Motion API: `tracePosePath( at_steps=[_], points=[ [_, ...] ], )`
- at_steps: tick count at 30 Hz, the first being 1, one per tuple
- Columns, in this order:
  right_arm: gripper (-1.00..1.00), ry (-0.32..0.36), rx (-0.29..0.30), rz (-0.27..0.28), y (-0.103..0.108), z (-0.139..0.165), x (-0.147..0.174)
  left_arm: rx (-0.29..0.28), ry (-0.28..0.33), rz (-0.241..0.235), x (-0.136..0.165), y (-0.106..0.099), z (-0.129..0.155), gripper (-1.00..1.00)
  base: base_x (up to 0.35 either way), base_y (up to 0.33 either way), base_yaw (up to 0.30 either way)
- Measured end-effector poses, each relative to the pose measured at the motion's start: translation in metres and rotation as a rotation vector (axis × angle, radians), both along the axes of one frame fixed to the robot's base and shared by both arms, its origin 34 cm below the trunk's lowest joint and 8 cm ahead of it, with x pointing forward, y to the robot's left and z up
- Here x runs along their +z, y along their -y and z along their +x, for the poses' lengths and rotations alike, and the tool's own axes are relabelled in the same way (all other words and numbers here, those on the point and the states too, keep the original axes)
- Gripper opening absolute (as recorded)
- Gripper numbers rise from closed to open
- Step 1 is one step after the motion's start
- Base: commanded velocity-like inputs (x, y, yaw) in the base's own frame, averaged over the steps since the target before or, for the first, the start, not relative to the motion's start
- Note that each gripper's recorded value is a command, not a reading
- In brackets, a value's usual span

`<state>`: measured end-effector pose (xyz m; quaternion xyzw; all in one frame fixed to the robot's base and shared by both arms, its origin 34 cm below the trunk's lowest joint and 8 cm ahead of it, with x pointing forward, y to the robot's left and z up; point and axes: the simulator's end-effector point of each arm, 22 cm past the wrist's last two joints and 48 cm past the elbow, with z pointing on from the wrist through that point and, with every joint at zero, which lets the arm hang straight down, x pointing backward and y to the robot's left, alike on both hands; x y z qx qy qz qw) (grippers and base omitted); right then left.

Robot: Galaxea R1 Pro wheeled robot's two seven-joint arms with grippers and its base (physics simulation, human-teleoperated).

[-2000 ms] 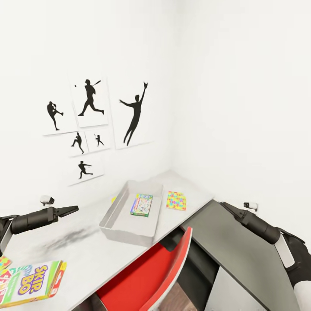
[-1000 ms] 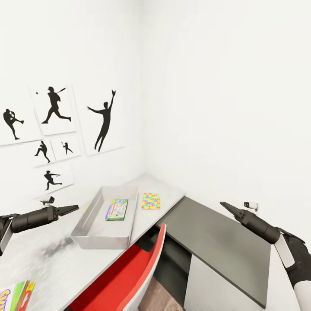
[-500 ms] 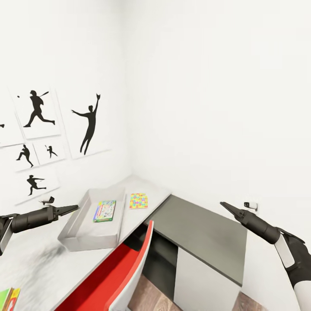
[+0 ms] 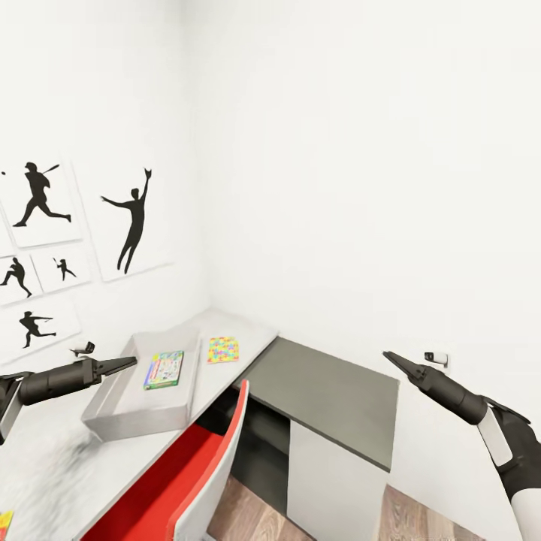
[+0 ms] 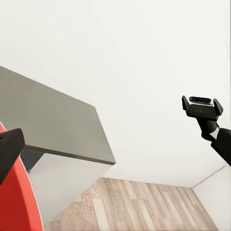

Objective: Put all the toys in the child's room - the three board games (two on the bed and one on the table), the two jigsaw puzzles on the table, and the tennis ball on the table - inside the toy box on the table in the child's room.

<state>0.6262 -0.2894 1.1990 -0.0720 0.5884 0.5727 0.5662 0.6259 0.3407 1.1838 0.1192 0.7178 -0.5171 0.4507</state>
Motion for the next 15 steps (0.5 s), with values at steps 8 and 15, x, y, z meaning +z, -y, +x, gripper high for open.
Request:
tracePosePath(
  at_steps=[8, 15],
  points=[
    [1.0, 0.0, -0.002, -0.002, -0.0003, 0.0003, 0.0003, -0.002, 0.001, 0.001, 0.0004, 0.0008, -0.0003, 1.0, -0.118, -0.024, -0.075],
    [1.0, -0.001, -0.002, -0.002, 0.0, 0.0, 0.0003, -0.002, 0.001, 0.0, 0.0005, 0.001, -0.0004, 1.0, -0.092, -0.14, -0.229]
  ],
)
